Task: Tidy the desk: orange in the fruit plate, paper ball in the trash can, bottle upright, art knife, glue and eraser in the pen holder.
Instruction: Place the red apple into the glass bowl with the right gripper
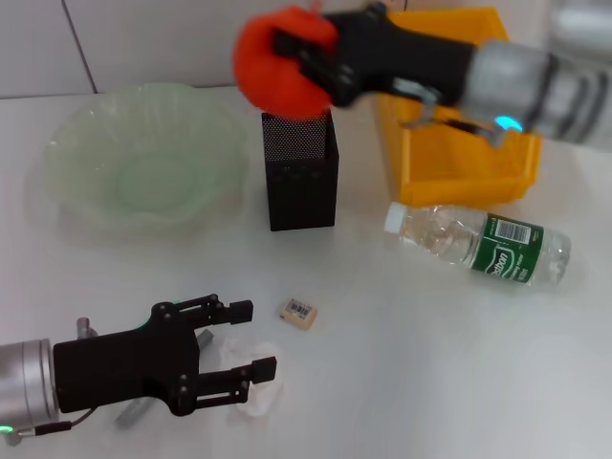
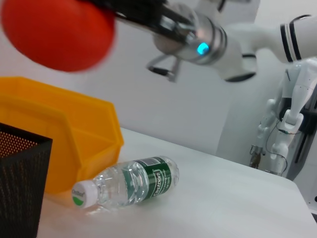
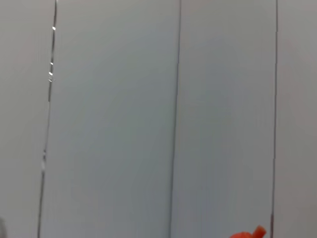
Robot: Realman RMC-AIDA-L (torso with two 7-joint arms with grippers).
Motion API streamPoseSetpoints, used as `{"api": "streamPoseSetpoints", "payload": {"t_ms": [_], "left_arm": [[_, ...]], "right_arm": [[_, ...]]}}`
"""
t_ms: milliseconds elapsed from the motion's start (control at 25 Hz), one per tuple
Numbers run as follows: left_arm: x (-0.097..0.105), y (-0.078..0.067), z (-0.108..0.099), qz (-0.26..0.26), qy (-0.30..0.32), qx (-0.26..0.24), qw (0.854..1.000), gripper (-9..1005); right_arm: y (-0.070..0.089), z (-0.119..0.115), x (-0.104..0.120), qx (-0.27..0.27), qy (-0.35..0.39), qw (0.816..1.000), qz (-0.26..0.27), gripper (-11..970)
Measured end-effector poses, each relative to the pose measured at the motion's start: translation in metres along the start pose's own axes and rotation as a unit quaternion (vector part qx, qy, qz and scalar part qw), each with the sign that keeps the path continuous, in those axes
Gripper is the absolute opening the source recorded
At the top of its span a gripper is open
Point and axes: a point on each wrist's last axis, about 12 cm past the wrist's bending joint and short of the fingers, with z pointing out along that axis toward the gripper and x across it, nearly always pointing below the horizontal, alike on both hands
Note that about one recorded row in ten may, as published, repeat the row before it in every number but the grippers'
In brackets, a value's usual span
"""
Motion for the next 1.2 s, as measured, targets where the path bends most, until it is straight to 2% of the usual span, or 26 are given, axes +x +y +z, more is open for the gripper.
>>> {"api": "streamPoseSetpoints", "payload": {"t_ms": [200,400,840,1200], "left_arm": [[0.003,-0.001,0.0,-0.003,-0.002,-0.005,1.0,756],[0.003,-0.002,-0.001,-0.006,-0.005,-0.006,1.0,756],[-0.003,0.001,0.001,-0.007,-0.01,-0.001,1.0,756],[-0.012,0.004,0.008,0.004,-0.013,0.016,1.0,755]], "right_arm": [[-0.018,0.066,-0.018,0.022,0.082,0.996,-0.017,52],[-0.016,0.11,-0.033,0.012,0.136,0.989,-0.055,45],[-0.006,0.152,-0.043,0.005,0.192,0.973,-0.129,43],[-0.012,0.156,-0.041,0.041,0.206,0.968,-0.141,57]]}}
